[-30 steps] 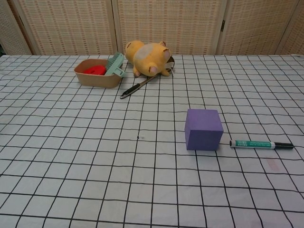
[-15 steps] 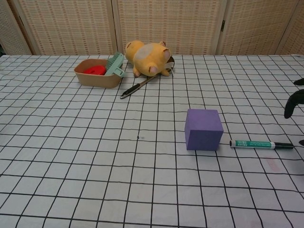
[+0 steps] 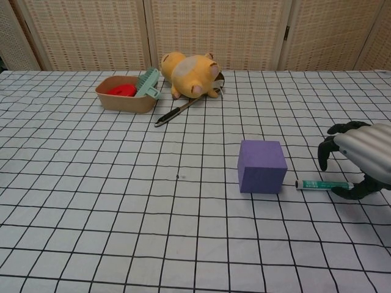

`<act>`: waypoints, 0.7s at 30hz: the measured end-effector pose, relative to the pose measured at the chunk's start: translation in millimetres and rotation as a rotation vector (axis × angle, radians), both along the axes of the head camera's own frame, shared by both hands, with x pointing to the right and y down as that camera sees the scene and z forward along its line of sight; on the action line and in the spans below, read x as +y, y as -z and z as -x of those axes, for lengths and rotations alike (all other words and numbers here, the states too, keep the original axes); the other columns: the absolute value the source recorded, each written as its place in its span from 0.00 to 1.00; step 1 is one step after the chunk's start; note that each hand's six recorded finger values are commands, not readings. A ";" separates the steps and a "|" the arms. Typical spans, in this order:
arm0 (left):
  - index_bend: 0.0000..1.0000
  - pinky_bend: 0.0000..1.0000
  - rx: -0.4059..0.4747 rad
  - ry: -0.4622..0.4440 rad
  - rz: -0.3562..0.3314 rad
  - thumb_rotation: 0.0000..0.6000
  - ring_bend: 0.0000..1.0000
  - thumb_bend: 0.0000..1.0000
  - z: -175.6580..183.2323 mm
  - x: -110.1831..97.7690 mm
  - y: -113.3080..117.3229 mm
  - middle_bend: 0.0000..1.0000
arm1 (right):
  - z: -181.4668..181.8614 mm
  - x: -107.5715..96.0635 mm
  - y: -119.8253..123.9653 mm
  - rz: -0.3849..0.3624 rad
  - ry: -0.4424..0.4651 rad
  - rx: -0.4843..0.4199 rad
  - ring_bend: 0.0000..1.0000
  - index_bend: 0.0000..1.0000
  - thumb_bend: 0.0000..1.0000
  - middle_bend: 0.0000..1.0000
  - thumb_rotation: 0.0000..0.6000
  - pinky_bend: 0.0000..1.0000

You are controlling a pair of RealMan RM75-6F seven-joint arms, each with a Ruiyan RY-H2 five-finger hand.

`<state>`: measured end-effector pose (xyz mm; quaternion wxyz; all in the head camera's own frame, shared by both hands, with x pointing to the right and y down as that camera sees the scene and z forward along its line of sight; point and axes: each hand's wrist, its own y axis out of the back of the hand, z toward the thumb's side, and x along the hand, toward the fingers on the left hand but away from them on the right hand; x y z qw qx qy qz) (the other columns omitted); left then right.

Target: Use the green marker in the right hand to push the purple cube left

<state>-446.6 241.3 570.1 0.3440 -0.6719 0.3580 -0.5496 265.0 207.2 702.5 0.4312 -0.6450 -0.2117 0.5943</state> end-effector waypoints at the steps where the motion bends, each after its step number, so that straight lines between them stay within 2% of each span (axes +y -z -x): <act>1: 0.00 0.10 0.002 0.000 0.001 1.00 0.00 0.42 0.4 0.1 0.3 0.00 | 0.1 0.1 -1.4 0.002 -0.003 0.003 0.10 0.47 0.18 0.35 1.00 0.12; 21: 0.00 0.10 0.007 0.003 0.016 1.00 0.00 0.43 3.2 -2.3 -2.5 0.00 | 5.8 1.3 -21.4 0.039 -0.012 0.029 0.13 0.51 0.19 0.37 1.00 0.13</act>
